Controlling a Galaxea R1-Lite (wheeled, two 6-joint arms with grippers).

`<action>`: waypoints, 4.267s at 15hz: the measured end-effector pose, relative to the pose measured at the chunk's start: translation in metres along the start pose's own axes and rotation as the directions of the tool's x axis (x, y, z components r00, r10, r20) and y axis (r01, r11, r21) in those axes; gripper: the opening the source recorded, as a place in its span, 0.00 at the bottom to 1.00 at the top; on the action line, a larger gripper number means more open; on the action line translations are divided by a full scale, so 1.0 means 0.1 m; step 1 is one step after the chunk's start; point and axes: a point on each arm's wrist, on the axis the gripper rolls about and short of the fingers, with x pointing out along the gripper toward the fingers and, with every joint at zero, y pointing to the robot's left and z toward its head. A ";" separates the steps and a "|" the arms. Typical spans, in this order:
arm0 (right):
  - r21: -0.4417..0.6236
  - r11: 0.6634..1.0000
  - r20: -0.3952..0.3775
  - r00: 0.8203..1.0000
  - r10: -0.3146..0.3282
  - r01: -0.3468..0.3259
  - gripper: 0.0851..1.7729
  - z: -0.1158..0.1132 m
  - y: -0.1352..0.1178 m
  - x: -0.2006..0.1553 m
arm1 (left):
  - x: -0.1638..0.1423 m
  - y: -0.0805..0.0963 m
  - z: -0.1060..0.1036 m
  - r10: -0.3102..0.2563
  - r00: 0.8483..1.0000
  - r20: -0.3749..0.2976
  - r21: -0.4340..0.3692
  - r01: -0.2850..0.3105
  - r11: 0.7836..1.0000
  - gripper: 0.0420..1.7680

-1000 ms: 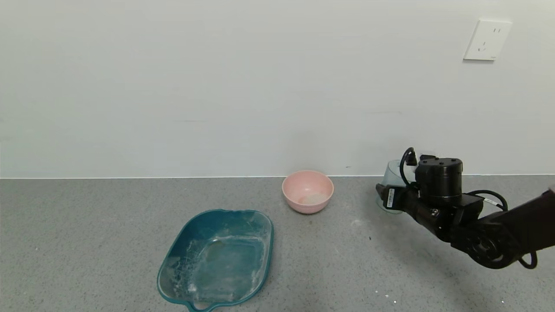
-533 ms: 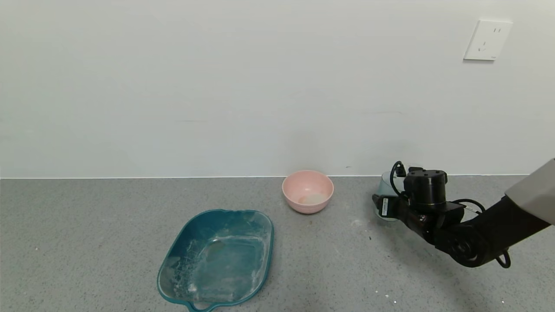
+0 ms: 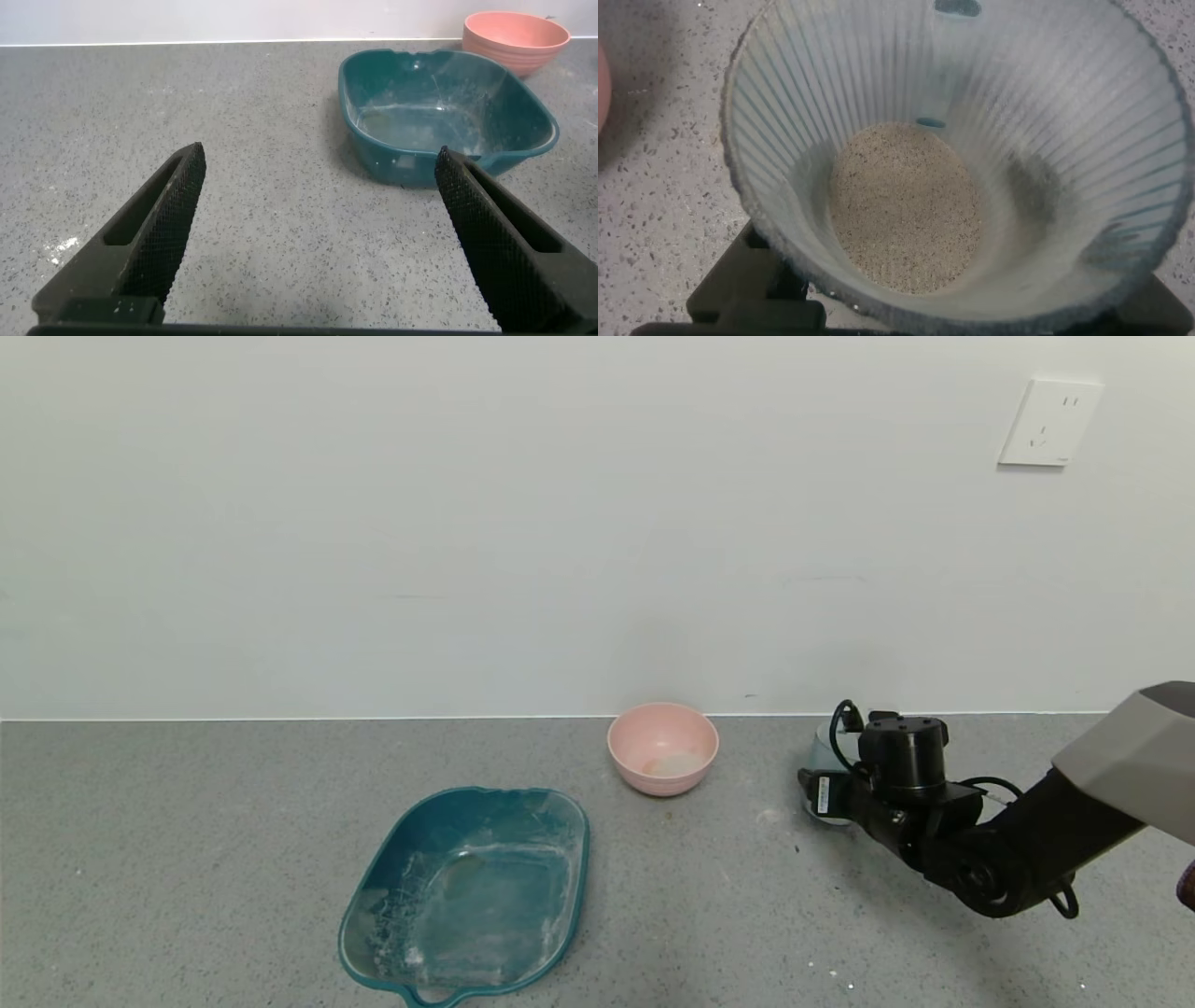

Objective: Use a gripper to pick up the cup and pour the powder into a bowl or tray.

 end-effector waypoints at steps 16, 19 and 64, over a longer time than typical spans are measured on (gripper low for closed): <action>-0.027 0.998 -0.104 0.993 0.049 -0.052 0.92 0.05 -0.09 -0.15 | 0.00 0.00 0.00 0.000 1.000 0.000 0.000 0.000 1.000 1.00; -0.035 0.995 -0.199 0.976 0.088 -0.097 0.93 0.14 -0.14 -0.35 | 0.00 0.00 0.00 0.000 1.000 0.000 0.000 0.000 1.000 1.00; 0.008 1.000 0.470 0.883 0.012 -0.018 0.96 -0.59 -1.33 -4.52 | 0.00 0.00 0.00 0.000 1.000 0.000 0.000 0.000 1.000 1.00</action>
